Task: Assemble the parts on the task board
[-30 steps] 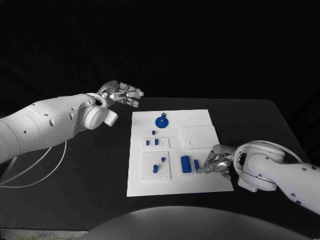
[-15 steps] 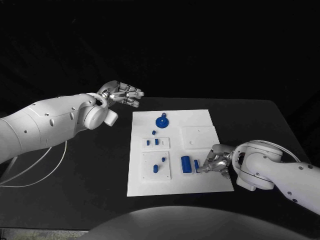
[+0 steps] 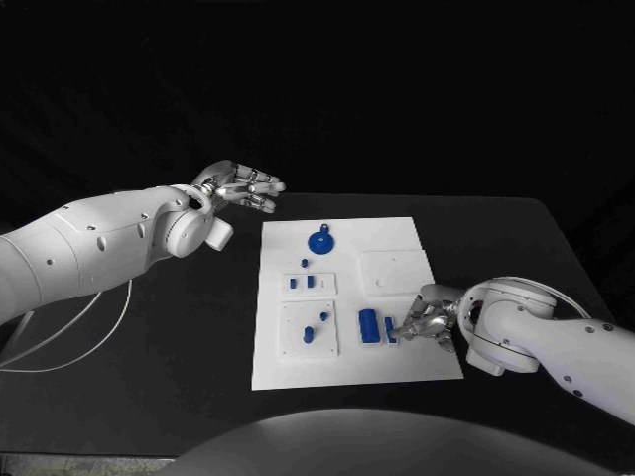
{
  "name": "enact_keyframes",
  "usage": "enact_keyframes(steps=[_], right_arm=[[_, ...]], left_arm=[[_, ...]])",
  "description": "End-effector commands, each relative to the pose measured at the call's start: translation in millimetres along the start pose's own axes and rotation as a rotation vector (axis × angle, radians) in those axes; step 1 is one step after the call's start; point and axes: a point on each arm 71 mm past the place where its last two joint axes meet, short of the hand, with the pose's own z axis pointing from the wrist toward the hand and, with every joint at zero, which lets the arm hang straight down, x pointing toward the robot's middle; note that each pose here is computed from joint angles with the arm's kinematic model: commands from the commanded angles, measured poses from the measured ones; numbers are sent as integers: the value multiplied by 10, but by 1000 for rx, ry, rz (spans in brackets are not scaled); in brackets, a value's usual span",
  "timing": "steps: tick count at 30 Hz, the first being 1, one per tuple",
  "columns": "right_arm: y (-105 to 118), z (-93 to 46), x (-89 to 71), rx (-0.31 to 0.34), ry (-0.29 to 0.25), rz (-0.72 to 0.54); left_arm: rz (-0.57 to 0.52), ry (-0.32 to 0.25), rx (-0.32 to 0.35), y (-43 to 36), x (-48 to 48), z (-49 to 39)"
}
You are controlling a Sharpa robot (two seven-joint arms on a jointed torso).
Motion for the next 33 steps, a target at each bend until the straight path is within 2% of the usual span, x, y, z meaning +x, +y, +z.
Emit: enact_keyframes(steps=[1,9,14,16,20,22,27,33], right_arm=[[2,17,14,1,9,-6],[-8,19,-19,-14,-22,30],[-12,2,-179,-46,-69,121],[-29,3,-304,-67,-109,186],[-77,35,-699,-142,-221,345],[-97,75,-926,-205,-288,426],[-126,198,-1365,-359,-416,586],[-140,331,-1683,-489,-497,766]], left_arm=[[-3,16,7,-13,24,6],[-2,10,16,-20,22,10],[-10,-19,32,-27,-8,19],[-17,-45,46,-35,-31,27],[-46,-105,73,-49,-87,41],[-64,-133,82,-52,-117,49],[-103,-183,89,-46,-188,65],[-144,-222,98,-50,-247,97]])
